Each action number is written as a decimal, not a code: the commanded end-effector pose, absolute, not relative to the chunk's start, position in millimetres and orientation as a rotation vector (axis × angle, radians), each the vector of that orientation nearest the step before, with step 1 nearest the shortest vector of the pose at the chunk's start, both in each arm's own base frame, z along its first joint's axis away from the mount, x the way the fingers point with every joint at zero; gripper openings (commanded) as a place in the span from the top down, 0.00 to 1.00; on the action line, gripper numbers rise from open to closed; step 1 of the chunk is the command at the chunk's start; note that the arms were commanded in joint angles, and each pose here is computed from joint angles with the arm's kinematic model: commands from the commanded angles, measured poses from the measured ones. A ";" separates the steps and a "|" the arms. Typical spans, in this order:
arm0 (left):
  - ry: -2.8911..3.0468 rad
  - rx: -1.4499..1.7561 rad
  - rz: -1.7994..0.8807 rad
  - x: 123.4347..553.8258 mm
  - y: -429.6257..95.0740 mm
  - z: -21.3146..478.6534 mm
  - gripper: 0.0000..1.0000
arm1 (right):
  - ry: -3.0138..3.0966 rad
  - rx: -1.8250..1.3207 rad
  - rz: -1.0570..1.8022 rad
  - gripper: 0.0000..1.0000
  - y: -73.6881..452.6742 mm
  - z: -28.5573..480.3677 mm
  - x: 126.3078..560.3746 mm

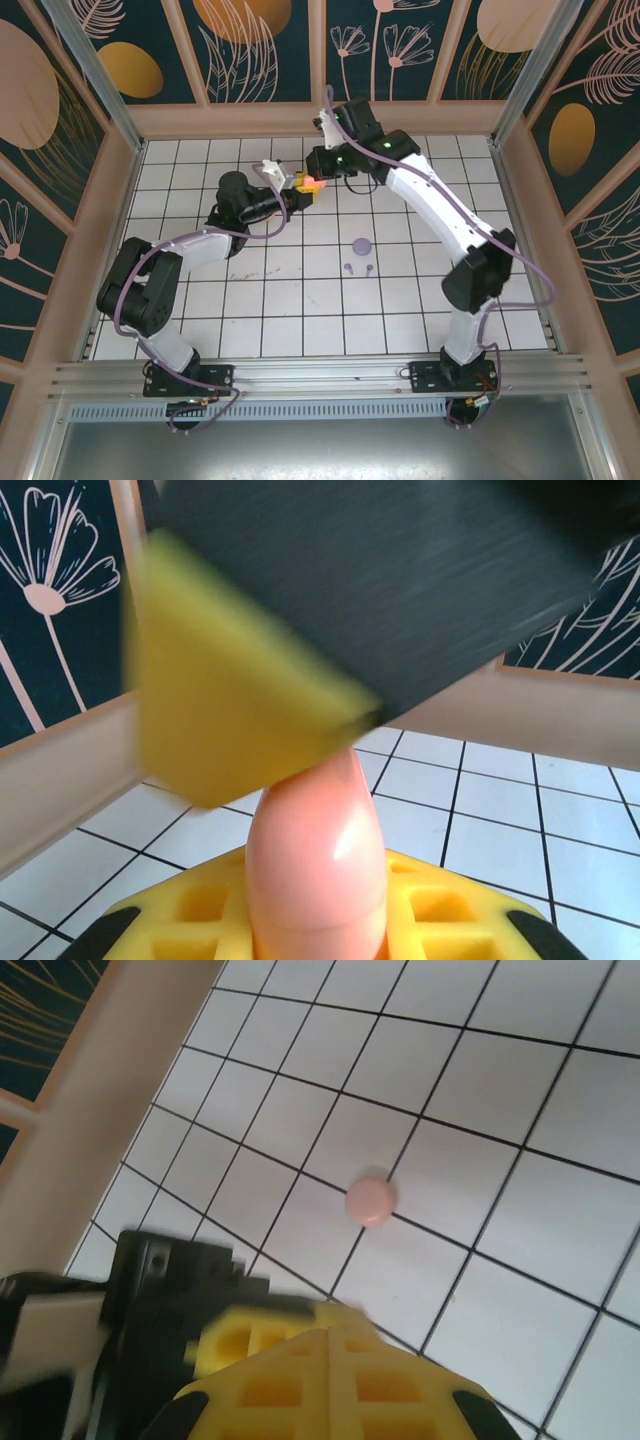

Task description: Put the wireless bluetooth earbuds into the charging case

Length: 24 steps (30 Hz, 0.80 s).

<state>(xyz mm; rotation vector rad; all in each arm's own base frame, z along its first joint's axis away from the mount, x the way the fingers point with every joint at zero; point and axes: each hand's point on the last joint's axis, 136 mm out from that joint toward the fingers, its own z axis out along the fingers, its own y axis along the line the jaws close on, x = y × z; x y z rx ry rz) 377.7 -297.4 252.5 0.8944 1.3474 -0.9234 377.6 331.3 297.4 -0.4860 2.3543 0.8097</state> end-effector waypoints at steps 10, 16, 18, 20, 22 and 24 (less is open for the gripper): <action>1.710 0.597 -1.078 414.1 -296.2 214.0 1.00 | 2.179 0.226 0.698 0.96 185.4 294.8 393.7; 2.099 0.390 -1.140 428.7 -297.1 141.9 1.00 | 2.258 0.303 0.635 0.87 171.5 230.7 379.7; 2.177 0.350 -1.152 428.9 -297.6 123.6 1.00 | 2.272 0.322 0.630 0.82 169.0 216.0 375.3; 2.242 0.294 -1.146 431.9 -296.5 108.7 1.00 | 2.279 0.331 0.630 0.77 167.2 205.0 371.5; 2.289 0.254 -1.119 436.9 -294.4 98.7 1.00 | 2.291 0.335 0.628 0.75 165.9 196.3 367.7; 2.331 0.200 -1.085 443.5 -292.3 89.1 1.00 | 2.295 0.337 0.632 0.74 165.4 190.6 364.7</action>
